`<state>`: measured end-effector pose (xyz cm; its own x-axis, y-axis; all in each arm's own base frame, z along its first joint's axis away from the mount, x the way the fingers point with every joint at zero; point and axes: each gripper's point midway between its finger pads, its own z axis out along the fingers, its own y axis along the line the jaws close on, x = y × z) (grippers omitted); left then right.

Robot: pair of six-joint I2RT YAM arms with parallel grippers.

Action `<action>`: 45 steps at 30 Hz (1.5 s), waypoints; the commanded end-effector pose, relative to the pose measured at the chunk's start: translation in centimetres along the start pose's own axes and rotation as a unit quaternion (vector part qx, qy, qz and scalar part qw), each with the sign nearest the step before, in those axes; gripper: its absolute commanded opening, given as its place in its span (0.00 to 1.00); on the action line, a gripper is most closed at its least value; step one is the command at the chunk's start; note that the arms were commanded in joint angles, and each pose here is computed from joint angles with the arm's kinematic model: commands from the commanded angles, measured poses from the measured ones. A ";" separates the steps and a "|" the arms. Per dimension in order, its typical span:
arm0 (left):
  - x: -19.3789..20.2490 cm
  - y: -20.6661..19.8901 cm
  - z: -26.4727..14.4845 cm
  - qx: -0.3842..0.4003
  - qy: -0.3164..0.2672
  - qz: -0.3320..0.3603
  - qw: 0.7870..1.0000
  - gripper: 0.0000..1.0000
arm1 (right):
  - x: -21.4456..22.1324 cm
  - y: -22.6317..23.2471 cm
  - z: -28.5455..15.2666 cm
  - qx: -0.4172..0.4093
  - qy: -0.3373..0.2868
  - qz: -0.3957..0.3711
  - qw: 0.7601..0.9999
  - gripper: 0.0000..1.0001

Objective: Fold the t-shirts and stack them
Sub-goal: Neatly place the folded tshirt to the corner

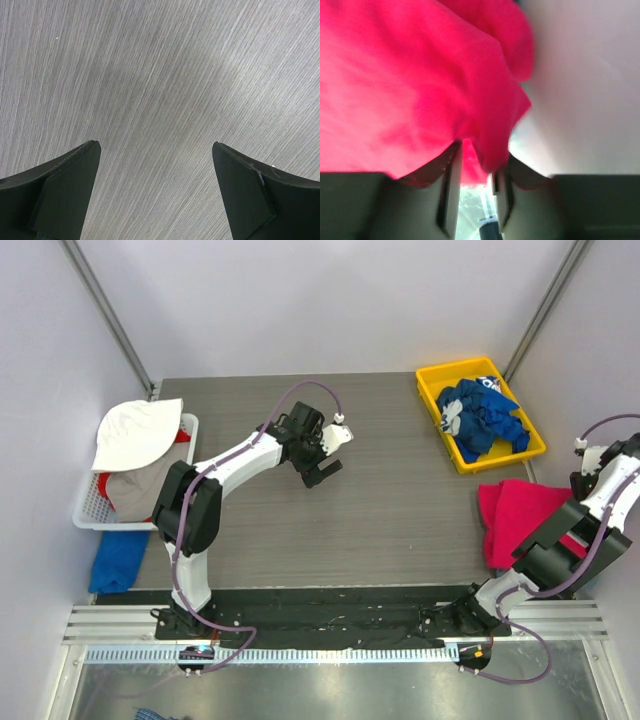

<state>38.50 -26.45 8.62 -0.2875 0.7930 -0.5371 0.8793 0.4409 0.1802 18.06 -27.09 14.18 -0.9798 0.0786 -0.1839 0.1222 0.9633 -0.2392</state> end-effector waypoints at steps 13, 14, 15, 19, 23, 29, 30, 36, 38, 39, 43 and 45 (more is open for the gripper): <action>-1.9 2.2 -2.5 -0.085 -0.055 -0.035 0.994 1.00 | -8.1 1.0 -8.6 0.144 -0.175 -0.021 0.974 0.61; -2.3 2.7 -3.3 -0.104 -0.075 -0.042 0.991 1.00 | -8.7 1.9 -9.2 0.138 -0.190 -0.026 0.972 0.66; -2.4 2.8 -3.7 -0.111 -0.085 -0.059 0.988 1.00 | -10.0 3.5 -9.8 0.125 -0.217 -0.027 0.968 0.68; -2.4 6.4 -7.9 -0.239 -0.117 -0.126 0.956 1.00 | -13.5 8.0 -12.0 0.061 -0.303 -0.004 0.951 0.79; -2.0 9.4 -11.8 -0.309 -0.143 -0.178 0.923 1.00 | -16.6 12.3 -14.2 -0.003 -0.373 0.021 0.927 0.87; -0.6 12.2 -15.2 -0.337 -0.151 -0.260 0.892 1.00 | -20.4 18.4 -16.2 -0.061 -0.423 -0.003 0.904 0.89; -0.5 12.4 -15.5 -0.338 -0.153 -0.265 0.890 1.00 | -21.0 19.3 -16.5 -0.068 -0.429 -0.007 0.901 0.89; -0.2 13.0 -17.7 -0.360 -0.170 -0.262 0.879 1.00 | -24.2 25.7 -15.0 -0.116 -0.405 -0.032 0.906 1.00; 0.0 13.0 -17.9 -0.365 -0.167 -0.259 0.879 1.00 | -24.8 27.3 -15.0 -0.092 -0.402 -0.038 0.910 1.00; 0.1 13.1 -18.0 -0.369 -0.166 -0.259 0.877 0.99 | -25.1 27.7 -15.2 -0.093 -0.405 -0.039 0.909 1.00; 0.0 13.1 -17.9 -0.371 -0.177 -0.259 0.874 1.00 | -25.6 29.6 -15.5 -0.105 -0.419 -0.048 0.900 1.00; 0.0 13.1 -17.8 -0.371 -0.181 -0.264 0.872 1.00 | -25.9 30.2 -15.7 -0.104 -0.425 -0.049 0.898 1.00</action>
<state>43.08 -13.28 23.61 -0.3853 0.3199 -0.8656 0.1769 0.9462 0.2710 42.92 3.53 22.24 -0.6220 -0.1837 -0.7612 -0.1398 0.9825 -0.1229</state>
